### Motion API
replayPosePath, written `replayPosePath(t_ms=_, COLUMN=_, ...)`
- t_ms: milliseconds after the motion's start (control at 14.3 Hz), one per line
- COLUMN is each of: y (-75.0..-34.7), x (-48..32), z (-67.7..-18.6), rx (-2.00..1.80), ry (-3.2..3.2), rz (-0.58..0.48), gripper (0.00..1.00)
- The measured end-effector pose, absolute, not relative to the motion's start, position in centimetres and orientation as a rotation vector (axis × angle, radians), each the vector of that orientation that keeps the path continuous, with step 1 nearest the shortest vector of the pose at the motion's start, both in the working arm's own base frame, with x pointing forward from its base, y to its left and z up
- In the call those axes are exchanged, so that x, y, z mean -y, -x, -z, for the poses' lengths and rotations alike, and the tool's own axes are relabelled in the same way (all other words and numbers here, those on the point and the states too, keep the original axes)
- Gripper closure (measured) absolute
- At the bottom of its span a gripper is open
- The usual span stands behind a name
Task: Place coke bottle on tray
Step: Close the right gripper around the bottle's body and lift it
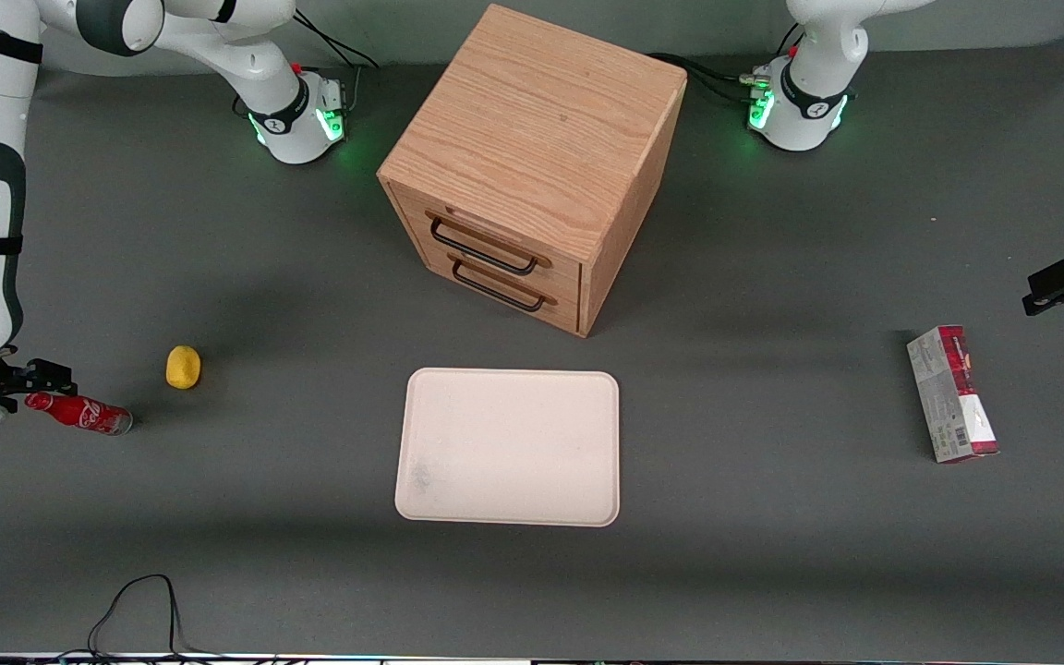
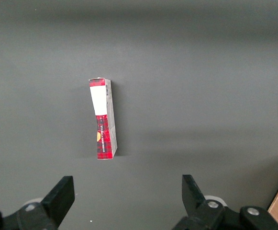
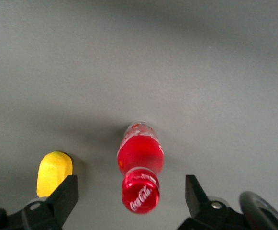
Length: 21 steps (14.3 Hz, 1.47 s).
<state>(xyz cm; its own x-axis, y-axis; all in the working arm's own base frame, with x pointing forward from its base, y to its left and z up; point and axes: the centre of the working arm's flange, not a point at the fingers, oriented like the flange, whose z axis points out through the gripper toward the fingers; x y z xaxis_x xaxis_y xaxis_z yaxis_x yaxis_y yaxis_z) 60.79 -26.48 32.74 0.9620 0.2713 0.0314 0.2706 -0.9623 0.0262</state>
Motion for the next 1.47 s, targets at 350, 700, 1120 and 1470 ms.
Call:
replayPosePath(t_ms=350, y=-60.5, x=27.1, z=-31.3, rx=-0.468, ry=-3.098, rz=-0.048, gripper=0.31)
replayPosePath(t_ms=700, y=-60.6, x=27.2, z=-31.2, rx=-0.492, ry=-3.089, rz=-0.046, gripper=0.65)
replayPosePath(t_ms=1120, y=-61.9, x=26.6, z=-33.0, rx=-0.518, ry=-3.071, rz=-0.091, gripper=0.65)
replayPosePath(t_ms=1470, y=-64.8, x=20.7, z=-42.9, rx=-0.436, ry=-3.159, rz=0.039, gripper=0.65)
